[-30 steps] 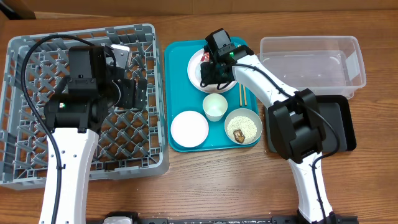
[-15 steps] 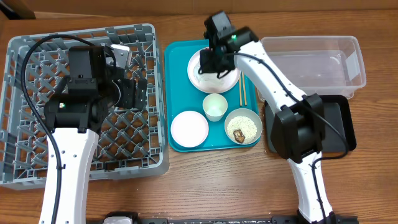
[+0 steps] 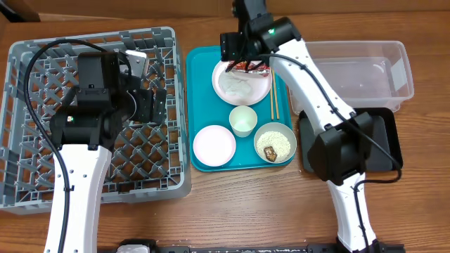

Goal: Sort waste into correct bins and load items into the dishwasher
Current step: 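Grasp the white tissue on the plate with the right gripper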

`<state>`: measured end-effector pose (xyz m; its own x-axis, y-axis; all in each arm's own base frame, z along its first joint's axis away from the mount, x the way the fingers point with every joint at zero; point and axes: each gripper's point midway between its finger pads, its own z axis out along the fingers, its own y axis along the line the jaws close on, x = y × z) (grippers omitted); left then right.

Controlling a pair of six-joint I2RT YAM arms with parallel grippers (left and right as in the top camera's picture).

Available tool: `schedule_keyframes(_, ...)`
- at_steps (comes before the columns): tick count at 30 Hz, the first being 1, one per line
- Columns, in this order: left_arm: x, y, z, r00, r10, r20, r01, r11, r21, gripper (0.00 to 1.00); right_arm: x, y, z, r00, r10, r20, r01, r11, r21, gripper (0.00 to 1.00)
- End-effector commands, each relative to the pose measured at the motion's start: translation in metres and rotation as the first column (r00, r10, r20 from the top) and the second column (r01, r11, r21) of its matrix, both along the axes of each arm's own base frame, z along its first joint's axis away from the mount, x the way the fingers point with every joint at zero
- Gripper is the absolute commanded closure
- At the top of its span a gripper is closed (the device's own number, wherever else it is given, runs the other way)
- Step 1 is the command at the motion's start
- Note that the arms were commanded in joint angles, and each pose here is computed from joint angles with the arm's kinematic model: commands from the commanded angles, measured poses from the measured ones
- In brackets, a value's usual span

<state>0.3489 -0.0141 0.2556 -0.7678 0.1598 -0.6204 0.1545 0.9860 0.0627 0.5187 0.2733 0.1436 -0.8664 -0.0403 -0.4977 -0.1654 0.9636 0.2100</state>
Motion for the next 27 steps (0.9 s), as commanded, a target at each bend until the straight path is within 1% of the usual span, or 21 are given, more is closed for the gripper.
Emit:
schedule_keyframes(1, 0.003, 0.003, 0.009, 1.0, -0.002, 0.024, 0.002, 1.0, 0.014, 0.0, -0.003, 0.007, -0.048, 1.0, -0.003, -0.025, 0.0, 0.993, -0.12, 0.21)
schedule_keyframes(9, 0.003, 0.003, 0.009, 1.0, -0.003, 0.024, 0.002, 1.0, 0.014, 0.0, -0.013, 0.018, -0.107, 0.999, 0.025, -0.039, -0.035, 0.954, -0.296, 0.22)
schedule_keyframes(13, 0.003, 0.003, 0.009, 1.0, -0.002, 0.024, 0.002, 1.0, 0.014, 0.0, -0.018, 0.016, -0.128, 0.997, 0.021, -0.074, -0.043, 0.945, -0.323, 0.23)
schedule_keyframes(17, 0.003, 0.003, 0.009, 1.0, -0.003, 0.024, 0.003, 1.0, 0.014, 0.0, -0.022, 0.014, -0.139, 0.995, 0.001, -0.097, -0.033, 0.944, -0.33, 0.3)
schedule_keyframes(19, 0.003, 0.003, 0.009, 1.0, -0.003, 0.024, 0.003, 1.0, 0.014, 0.0, -0.022, 0.014, -0.14, 0.995, 0.0, -0.1, -0.033, 0.945, -0.326, 0.39)
schedule_keyframes(20, 0.003, 0.003, 0.009, 1.0, -0.003, 0.024, 0.003, 1.0, 0.014, 0.0, -0.022, 0.014, -0.14, 0.995, 0.001, -0.102, -0.034, 0.946, -0.323, 0.47)
schedule_keyframes(21, 0.003, 0.003, 0.009, 1.0, -0.003, 0.024, 0.003, 1.0, 0.014, 0.0, -0.023, 0.015, -0.14, 0.995, 0.003, -0.104, -0.036, 0.947, -0.32, 0.66)
schedule_keyframes(22, 0.003, 0.003, 0.009, 1.0, -0.003, 0.024, 0.003, 1.0, 0.015, 0.0, -0.022, 0.015, -0.137, 0.995, 0.003, -0.101, -0.036, 0.947, -0.318, 0.8)
schedule_keyframes(23, 0.003, 0.003, 0.009, 1.0, -0.003, 0.024, 0.003, 1.0, 0.015, 0.0, -0.022, 0.016, -0.127, 0.996, 0.005, -0.095, -0.034, 0.951, -0.308, 0.96)
schedule_keyframes(25, 0.003, 0.003, 0.009, 1.0, -0.003, 0.024, 0.003, 1.0, 0.015, 0.0, -0.019, 0.018, -0.105, 0.997, 0.003, -0.071, -0.024, 0.957, -0.291, 0.96)
schedule_keyframes(27, 0.003, 0.003, 0.009, 1.0, -0.003, 0.024, 0.003, 1.0, 0.014, 0.0, -0.013, 0.018, -0.069, 1.0, -0.002, -0.023, -0.005, 0.965, -0.261, 0.96)
